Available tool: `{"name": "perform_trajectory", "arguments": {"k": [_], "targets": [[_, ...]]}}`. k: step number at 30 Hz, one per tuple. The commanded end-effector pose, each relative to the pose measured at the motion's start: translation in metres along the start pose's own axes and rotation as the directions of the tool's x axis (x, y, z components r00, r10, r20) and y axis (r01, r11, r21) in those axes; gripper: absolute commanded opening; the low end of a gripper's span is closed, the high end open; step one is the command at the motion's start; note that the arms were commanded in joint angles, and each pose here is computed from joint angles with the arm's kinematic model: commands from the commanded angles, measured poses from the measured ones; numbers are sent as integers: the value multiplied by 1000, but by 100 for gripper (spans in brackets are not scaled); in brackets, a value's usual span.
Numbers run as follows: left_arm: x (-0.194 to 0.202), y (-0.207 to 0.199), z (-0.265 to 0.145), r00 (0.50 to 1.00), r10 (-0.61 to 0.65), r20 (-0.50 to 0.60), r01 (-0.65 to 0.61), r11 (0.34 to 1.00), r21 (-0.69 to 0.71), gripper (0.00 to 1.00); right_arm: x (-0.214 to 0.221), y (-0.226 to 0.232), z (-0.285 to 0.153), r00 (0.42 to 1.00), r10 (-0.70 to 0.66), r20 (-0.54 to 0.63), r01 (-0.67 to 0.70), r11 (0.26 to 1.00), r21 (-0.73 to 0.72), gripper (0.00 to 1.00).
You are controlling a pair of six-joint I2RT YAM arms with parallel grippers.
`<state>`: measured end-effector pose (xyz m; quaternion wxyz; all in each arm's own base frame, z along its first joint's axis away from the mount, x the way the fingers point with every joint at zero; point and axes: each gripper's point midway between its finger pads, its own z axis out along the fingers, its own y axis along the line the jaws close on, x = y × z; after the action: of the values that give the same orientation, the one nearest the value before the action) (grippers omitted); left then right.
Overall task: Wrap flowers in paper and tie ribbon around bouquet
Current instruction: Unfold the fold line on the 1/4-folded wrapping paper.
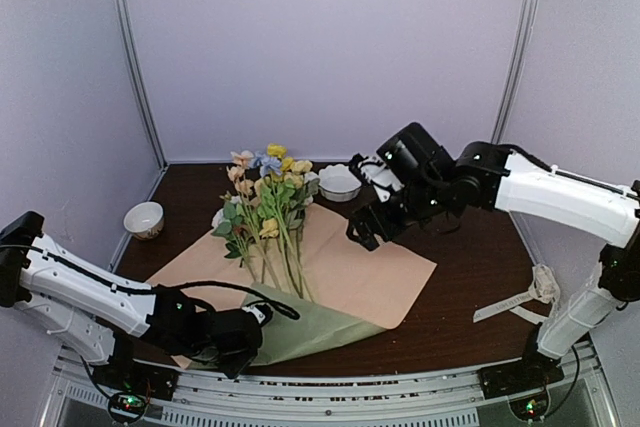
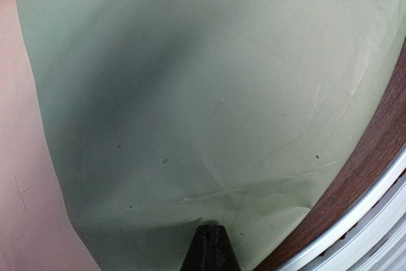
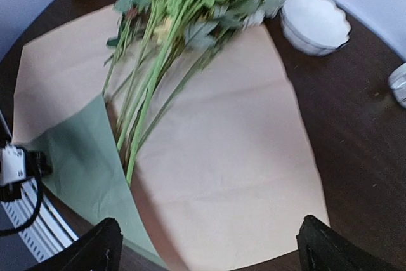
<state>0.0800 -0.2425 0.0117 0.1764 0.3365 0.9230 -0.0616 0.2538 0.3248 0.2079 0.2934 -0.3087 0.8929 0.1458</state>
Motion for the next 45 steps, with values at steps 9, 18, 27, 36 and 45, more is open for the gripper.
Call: {"name": "perform_trajectory", "arguments": {"k": [9,18,27,36,45], "targets": [[51,16,9,986,26,-166,-31,999,-28,0,-123,-22,-156,781,-37,623,-10,997,72,100],[54,19,13,981,14,-192,-26,998,-65,0,-50,91,-77,896,289,338,-45,815,-578,19],[53,19,12,982,20,-186,-33,997,-64,0,72,137,60,917,370,-151,-395,778,-489,0],[52,23,10,984,5,-177,-21,996,-85,0,131,183,107,933,171,-317,-308,837,-452,0],[52,28,9,985,-13,-173,-7,993,-115,0,161,162,130,906,206,-369,-332,887,-321,0]]}}
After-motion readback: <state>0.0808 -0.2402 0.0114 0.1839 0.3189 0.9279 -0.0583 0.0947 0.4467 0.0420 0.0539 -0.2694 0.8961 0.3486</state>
